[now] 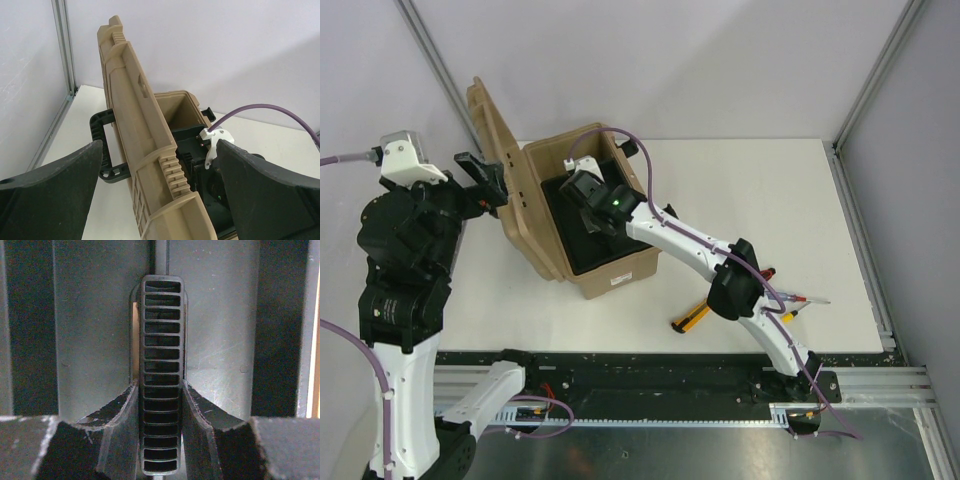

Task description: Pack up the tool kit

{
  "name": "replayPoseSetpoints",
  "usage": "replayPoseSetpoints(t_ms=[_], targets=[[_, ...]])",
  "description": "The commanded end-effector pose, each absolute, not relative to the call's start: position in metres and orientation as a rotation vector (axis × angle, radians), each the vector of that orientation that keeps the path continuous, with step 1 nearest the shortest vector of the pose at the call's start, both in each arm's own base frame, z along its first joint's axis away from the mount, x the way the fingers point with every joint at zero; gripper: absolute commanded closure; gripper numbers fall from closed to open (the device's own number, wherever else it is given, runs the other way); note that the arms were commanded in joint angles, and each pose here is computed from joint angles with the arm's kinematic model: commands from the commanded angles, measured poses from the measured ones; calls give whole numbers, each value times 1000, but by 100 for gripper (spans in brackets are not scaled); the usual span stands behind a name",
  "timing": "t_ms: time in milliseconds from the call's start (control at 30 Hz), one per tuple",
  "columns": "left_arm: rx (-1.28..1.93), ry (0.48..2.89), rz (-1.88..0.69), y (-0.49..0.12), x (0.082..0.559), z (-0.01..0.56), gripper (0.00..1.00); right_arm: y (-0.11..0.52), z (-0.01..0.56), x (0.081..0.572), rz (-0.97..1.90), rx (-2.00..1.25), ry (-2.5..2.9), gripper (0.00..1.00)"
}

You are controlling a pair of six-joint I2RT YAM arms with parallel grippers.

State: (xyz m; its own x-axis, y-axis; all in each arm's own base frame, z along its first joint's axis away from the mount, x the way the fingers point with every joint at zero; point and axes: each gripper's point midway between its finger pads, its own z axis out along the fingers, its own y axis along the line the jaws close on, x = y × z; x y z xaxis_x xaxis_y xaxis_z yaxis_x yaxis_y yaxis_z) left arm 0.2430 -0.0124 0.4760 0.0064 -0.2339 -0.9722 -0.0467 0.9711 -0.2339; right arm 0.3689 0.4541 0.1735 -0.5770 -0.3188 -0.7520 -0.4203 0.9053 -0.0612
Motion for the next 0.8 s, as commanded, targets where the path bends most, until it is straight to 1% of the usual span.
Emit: replayPoseSetpoints(t_ms=[0,200,233,400,533,767], targets=[[-236,1530,-163,-13,245,483,1,448,155,366,131,-581,2272,100],[-236,1534,-158,-13,246,482,1,448,165,369,119,-583,2241,100],[-237,1534,-156,-12,246,482,1,447,167,369,118,-585,2238,98],[-237,1538,-151,-12,247,481,1,446,178,370,125,-576,2222,73],[-236,1538,-150,-12,248,482,1,448,193,370,169,-556,2200,56],[-233,1538,-145,-12,249,483,1,445,239,373,259,-480,2131,32]])
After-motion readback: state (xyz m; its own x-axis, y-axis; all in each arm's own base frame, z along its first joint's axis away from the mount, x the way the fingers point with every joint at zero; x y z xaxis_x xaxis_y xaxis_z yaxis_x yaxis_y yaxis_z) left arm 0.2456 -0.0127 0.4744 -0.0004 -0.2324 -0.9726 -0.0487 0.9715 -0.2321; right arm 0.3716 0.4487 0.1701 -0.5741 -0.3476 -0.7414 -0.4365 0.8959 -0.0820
